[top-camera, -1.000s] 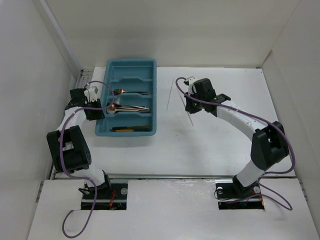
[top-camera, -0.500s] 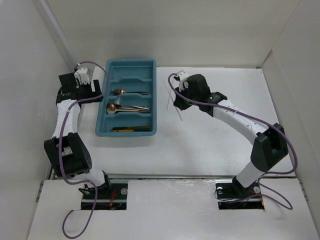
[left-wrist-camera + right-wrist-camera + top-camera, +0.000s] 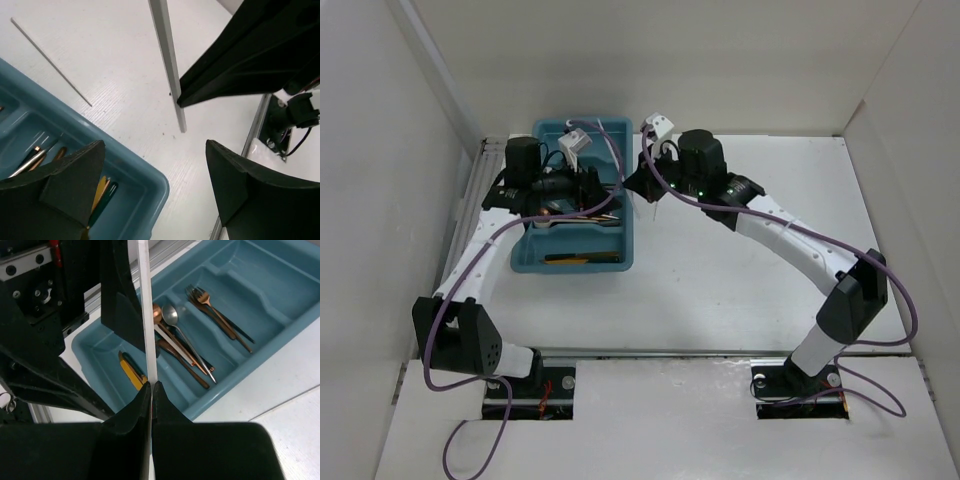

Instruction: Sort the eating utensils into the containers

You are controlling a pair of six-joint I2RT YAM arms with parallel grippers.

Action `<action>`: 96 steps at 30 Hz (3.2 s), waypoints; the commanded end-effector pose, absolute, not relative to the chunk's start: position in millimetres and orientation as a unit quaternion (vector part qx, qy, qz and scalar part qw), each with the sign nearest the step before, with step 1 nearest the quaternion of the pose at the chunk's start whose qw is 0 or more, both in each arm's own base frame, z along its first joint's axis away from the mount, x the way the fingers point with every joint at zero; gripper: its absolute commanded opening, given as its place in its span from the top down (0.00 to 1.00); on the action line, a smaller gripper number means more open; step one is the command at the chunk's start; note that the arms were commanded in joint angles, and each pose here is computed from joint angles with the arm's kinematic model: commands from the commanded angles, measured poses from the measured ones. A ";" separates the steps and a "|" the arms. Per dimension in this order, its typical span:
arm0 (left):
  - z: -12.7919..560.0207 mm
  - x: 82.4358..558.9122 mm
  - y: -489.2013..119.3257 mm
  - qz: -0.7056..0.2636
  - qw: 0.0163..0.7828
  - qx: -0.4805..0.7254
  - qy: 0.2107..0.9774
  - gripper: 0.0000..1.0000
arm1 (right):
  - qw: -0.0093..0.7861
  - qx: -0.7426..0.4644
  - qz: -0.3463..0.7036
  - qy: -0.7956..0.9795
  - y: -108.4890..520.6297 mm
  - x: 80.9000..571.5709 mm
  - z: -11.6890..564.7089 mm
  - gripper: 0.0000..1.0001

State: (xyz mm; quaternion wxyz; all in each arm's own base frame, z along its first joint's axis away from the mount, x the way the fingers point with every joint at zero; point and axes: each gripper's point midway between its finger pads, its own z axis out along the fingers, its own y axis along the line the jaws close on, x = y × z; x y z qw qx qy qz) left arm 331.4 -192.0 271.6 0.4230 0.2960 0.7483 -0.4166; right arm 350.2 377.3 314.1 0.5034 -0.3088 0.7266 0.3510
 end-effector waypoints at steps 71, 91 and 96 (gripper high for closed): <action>89.0 391.6 -195.4 -0.191 0.335 0.408 0.827 0.52 | 0.559 -0.227 0.306 0.736 273.5 346.3 342.6 0.90; 197.5 393.8 -199.2 -0.235 0.373 0.414 0.796 1.00 | 0.561 -0.244 0.302 0.731 270.1 354.5 353.1 0.90; 249.8 451.7 -178.4 -0.135 0.468 0.404 0.774 1.00 | 0.556 -0.265 0.309 0.724 271.5 362.2 356.4 0.91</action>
